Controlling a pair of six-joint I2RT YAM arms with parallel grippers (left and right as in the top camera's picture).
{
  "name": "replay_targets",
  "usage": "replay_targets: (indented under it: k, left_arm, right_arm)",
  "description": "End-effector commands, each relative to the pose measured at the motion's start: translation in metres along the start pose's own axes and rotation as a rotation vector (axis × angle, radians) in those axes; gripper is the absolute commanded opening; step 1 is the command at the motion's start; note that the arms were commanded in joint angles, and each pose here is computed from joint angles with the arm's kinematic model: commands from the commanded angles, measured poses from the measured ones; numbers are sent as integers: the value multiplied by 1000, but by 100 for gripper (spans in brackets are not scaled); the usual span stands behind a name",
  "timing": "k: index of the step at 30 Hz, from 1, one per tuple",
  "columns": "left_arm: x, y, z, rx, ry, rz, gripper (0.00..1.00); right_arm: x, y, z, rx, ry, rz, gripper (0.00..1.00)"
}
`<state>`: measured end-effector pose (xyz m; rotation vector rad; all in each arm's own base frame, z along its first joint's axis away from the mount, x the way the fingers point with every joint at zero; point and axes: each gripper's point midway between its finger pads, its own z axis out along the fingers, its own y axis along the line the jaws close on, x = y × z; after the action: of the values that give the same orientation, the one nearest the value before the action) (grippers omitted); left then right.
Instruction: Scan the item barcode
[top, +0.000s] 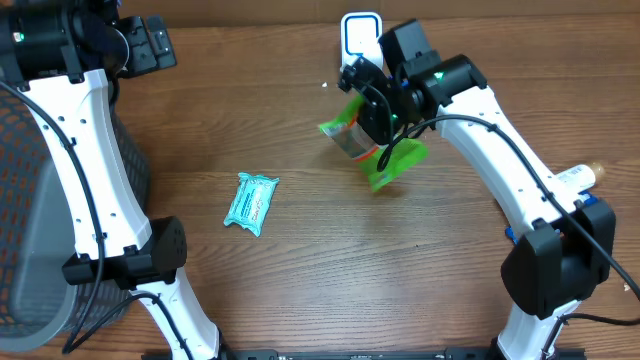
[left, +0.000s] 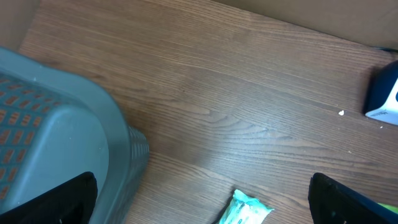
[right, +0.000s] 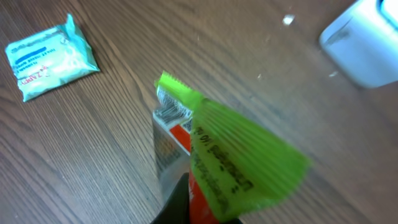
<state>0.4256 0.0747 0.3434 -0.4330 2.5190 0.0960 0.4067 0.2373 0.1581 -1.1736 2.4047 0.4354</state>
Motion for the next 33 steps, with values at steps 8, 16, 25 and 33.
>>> replay_targets:
  k: [8, 16, 25, 33]
  left_arm:
    - [0, 0, 5, 2, 10, 17, 100]
    - [0, 0, 5, 2, 10, 17, 100]
    - [0, 0, 5, 2, 10, 17, 99]
    - [0, 0, 5, 2, 10, 17, 100]
  right_arm:
    - [18, -14, 15, -59, -45, 55, 100]
    - [21, -16, 14, -64, -29, 276, 100]
    - [57, -42, 36, 185, 166, 207, 94]
    - [87, -41, 74, 406, 394, 78, 82]
